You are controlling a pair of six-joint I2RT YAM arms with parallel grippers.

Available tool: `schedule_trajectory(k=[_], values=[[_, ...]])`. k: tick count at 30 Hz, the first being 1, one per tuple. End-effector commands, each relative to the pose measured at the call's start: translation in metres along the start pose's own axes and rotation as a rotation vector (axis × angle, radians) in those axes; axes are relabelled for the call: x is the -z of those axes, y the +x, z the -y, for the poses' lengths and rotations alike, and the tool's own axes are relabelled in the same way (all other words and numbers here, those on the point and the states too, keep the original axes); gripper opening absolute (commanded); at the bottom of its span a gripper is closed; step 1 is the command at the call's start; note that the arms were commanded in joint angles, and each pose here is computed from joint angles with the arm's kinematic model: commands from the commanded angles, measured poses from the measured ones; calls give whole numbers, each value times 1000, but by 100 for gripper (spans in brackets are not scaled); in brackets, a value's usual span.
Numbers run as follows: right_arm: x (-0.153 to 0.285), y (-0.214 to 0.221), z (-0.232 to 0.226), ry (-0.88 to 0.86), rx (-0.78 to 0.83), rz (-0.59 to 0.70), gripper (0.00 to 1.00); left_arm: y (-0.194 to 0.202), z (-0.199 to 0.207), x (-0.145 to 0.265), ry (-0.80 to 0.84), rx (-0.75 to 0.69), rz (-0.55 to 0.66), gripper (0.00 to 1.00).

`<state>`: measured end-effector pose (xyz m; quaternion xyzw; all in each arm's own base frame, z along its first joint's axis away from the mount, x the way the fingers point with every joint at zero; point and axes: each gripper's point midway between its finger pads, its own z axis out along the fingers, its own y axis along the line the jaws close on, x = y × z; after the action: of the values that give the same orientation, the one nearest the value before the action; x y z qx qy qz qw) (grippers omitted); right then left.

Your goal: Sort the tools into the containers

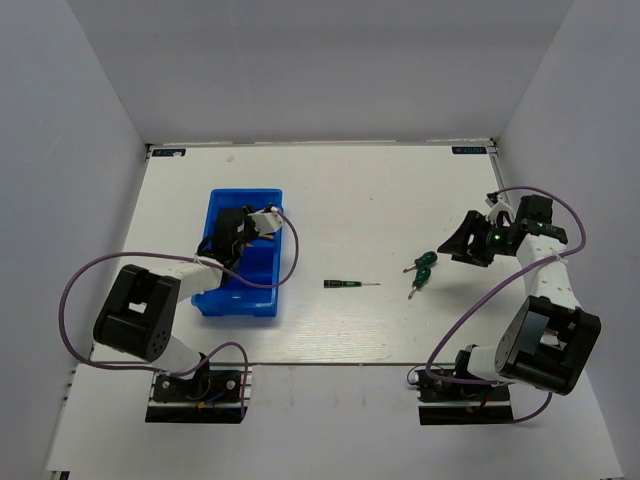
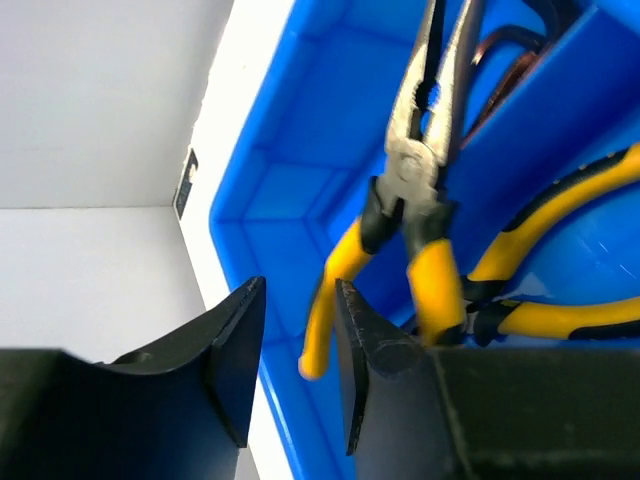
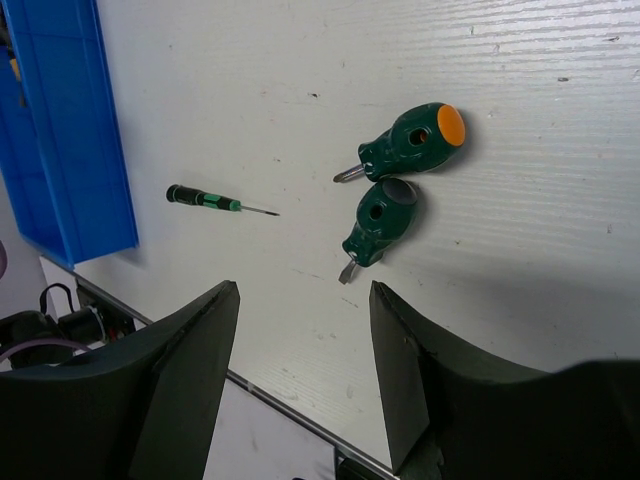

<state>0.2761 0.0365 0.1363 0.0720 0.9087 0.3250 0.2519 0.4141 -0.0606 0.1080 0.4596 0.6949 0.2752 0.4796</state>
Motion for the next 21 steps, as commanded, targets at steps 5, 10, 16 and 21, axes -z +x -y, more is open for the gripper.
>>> schedule_trajectory(k=[5,10,16,21], values=[[6,-12,-8,-28,21,24,61,-10,-23,16,-66,46,47,46],[8,-12,-9,-30,21,30,61,-8,-19,16,-53,64,40,44],[6,-11,-13,-57,23,24,59,-42,-62,37,-120,176,132,0],[12,9,-53,-300,214,-44,0,-132,-84,62,188,715,252,0]])
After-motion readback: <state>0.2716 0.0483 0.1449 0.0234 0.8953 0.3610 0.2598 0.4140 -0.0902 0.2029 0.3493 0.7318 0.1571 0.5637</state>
